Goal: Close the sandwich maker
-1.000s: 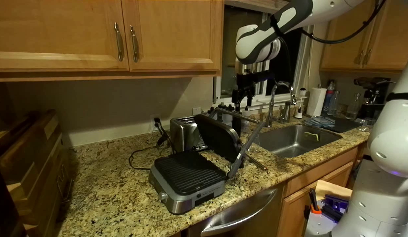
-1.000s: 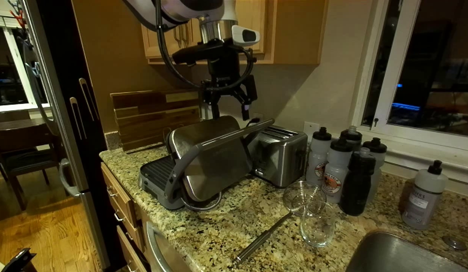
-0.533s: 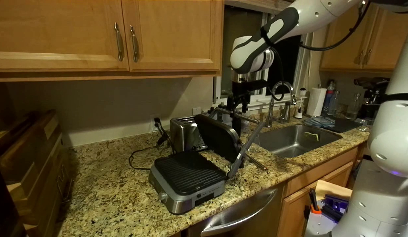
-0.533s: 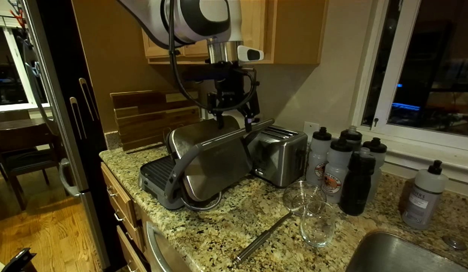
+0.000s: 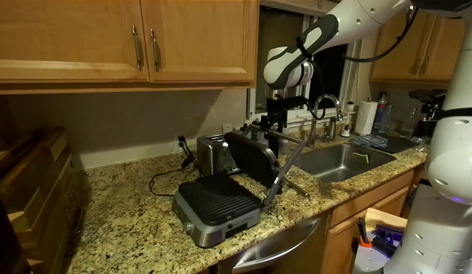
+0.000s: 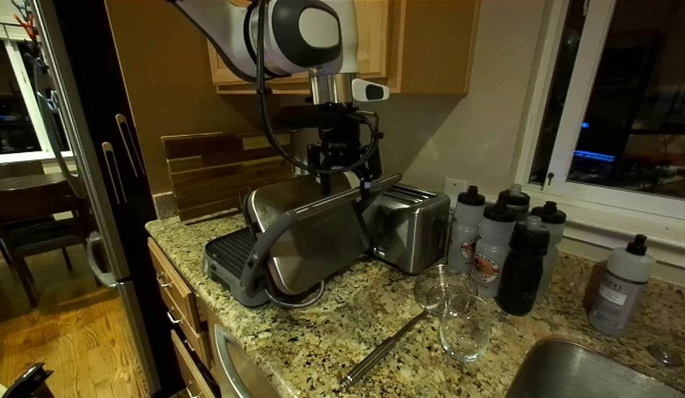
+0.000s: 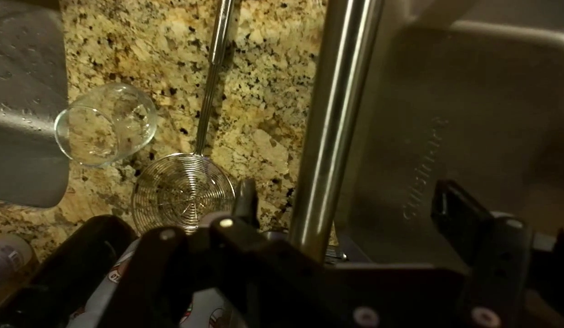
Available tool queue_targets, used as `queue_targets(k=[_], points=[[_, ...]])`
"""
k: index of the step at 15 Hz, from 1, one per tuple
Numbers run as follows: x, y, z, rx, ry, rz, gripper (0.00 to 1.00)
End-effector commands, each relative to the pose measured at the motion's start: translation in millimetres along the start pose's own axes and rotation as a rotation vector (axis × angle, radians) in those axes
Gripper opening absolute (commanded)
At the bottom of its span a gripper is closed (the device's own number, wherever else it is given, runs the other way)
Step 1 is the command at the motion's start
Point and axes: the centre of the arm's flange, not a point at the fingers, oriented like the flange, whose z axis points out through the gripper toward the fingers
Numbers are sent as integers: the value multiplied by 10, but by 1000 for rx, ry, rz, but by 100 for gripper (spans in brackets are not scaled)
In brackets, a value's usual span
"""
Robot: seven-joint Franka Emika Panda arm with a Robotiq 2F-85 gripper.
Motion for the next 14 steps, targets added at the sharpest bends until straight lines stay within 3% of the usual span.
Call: queue_targets(k=[1,10,14], points=[[60,47,73,33,9,-17,68],[66,162,138,50,0,0,10],[45,149,78,61,3,4,5]])
